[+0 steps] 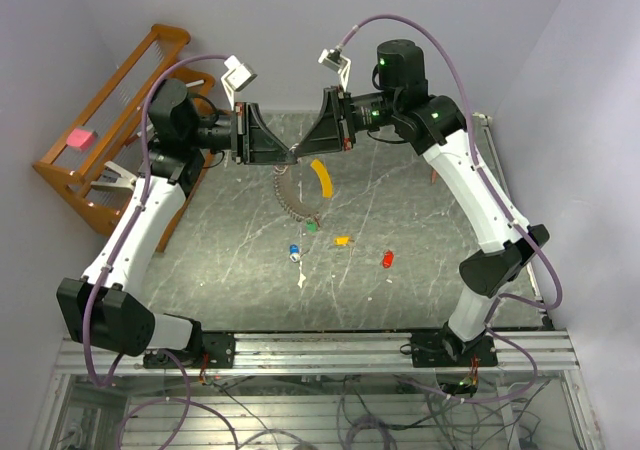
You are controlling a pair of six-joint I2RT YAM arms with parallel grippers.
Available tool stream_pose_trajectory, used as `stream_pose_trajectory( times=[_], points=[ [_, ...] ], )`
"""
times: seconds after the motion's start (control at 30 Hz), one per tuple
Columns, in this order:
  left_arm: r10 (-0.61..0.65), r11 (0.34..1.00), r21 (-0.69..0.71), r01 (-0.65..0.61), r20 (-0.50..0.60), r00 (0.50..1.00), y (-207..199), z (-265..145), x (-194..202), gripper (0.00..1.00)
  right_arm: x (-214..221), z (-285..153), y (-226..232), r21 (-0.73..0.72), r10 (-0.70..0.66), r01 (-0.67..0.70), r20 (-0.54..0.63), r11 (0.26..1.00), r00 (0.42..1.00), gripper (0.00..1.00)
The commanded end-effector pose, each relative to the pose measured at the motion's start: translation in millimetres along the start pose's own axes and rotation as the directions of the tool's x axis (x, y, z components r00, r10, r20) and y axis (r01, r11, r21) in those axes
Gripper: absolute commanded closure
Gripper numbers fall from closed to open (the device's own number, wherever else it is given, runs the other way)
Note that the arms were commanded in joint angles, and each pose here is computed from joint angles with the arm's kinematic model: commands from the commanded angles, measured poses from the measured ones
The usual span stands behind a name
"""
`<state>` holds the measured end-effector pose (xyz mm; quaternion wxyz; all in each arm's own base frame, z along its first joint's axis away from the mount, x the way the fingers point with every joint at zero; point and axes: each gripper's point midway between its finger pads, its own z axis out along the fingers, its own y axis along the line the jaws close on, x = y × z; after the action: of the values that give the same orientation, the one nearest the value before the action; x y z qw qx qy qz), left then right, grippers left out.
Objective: Put the keys on the keyring
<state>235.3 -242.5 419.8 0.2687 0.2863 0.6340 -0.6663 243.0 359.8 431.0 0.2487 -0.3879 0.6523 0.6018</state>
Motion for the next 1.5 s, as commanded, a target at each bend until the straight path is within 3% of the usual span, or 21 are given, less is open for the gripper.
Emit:
stream_pose_trajectory(
  times=[0.0,0.13,0.5,0.97,1.47],
  points=[
    [-0.014,1.000,-0.019,0.014,0.031,0.999,-11,-3,-12,0.93,-1,2,-2,0.011,-0.024,0.024,0.005,1.000,1.000,1.00],
    [-0.005,1.000,-0.021,0.006,0.042,0.999,-13,-5,-16,0.92,-4,1,-5,0.034,-0.044,0.043,0.028,0.999,0.999,1.00],
    [0.068,0.998,0.004,-0.068,0.062,0.996,-28,-6,-29,0.62,-17,-1,-1,0.046,-0.099,0.093,0.149,0.995,0.984,1.00],
    [0.091,0.996,0.005,-0.091,0.067,0.994,-25,-6,-28,0.62,-43,-12,22,0.063,-0.215,0.205,0.319,0.977,0.923,1.00],
    [0.107,0.994,0.005,-0.108,0.065,0.992,-21,-6,-26,0.66,-58,-20,29,0.108,-0.282,0.261,0.390,0.959,0.876,1.00]
  ],
)
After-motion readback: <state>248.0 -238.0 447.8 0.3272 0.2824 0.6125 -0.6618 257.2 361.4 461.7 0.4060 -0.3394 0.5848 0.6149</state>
